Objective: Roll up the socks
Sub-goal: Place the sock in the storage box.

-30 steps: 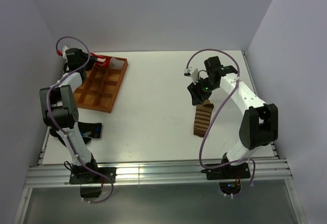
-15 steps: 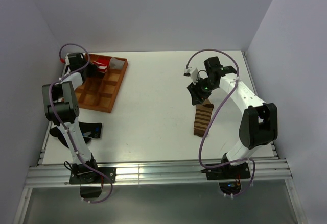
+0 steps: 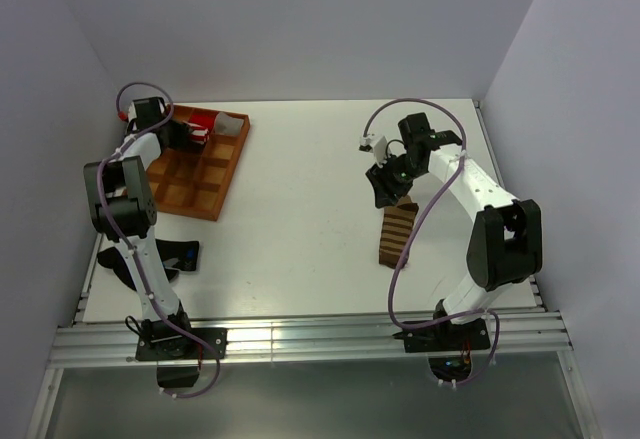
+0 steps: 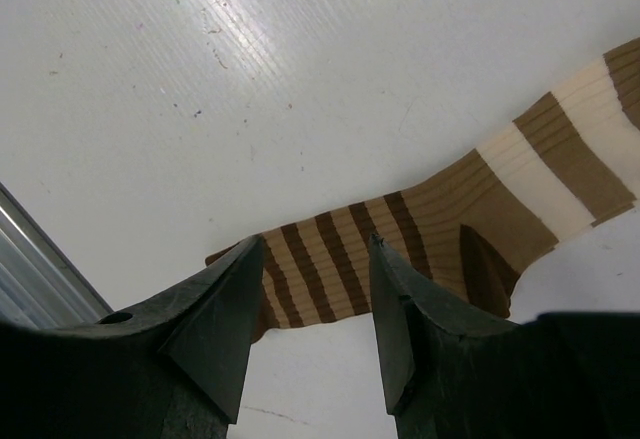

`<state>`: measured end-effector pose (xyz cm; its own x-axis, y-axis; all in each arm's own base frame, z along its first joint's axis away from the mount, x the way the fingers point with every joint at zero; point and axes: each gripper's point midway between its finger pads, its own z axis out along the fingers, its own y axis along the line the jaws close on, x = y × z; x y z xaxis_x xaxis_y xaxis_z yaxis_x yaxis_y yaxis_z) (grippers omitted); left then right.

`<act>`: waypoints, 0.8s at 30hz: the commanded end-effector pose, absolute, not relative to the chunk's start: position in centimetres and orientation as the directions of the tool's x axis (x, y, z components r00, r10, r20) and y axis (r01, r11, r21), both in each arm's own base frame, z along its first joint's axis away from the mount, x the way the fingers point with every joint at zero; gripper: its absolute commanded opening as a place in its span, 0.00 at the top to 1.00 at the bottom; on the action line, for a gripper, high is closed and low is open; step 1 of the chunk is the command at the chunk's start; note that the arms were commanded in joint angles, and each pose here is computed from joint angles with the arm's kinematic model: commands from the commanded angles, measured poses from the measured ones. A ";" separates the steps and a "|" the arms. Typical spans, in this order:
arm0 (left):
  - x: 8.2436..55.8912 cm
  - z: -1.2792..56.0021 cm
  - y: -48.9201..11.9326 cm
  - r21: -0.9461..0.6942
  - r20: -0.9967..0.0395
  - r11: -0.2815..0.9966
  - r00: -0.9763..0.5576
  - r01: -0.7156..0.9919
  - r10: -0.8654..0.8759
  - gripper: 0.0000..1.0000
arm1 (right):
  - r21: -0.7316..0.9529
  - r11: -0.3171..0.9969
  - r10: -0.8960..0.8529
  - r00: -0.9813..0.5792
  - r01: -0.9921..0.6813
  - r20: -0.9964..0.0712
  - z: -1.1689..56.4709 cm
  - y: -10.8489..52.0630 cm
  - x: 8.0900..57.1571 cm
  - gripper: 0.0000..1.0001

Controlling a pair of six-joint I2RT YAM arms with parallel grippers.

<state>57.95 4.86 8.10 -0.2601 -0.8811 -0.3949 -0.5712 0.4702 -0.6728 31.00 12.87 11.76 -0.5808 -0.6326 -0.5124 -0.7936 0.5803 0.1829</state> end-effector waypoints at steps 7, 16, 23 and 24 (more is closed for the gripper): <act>55.0 2.2 6.0 -0.503 -0.350 0.455 -0.309 -0.735 -0.885 1.00 | 0.181 0.568 -0.637 -0.568 -0.803 -0.521 11.3 12.8 31.1 0.46; 53.3 0.7 6.6 -0.407 -0.344 0.459 -0.333 -0.790 -0.878 1.00 | 0.187 0.561 -0.642 -0.566 -0.807 -0.517 11.2 12.8 30.8 0.47; 52.5 -0.5 6.7 -0.347 -0.332 0.457 -0.349 -0.819 -0.876 1.00 | 0.199 0.553 -0.638 -0.565 -0.809 -0.523 11.4 13.0 30.6 0.47; 52.6 -0.8 6.7 -0.336 -0.330 0.458 -0.352 -0.823 -0.876 1.00 | 0.200 0.553 -0.638 -0.565 -0.809 -0.522 11.4 13.0 30.6 0.47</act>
<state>57.50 5.27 6.71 -0.2810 -0.8877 -0.3647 -0.6740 0.4531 -0.5835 30.61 12.92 11.31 -0.5743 -0.6411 -0.5091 -0.8021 0.5649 0.1935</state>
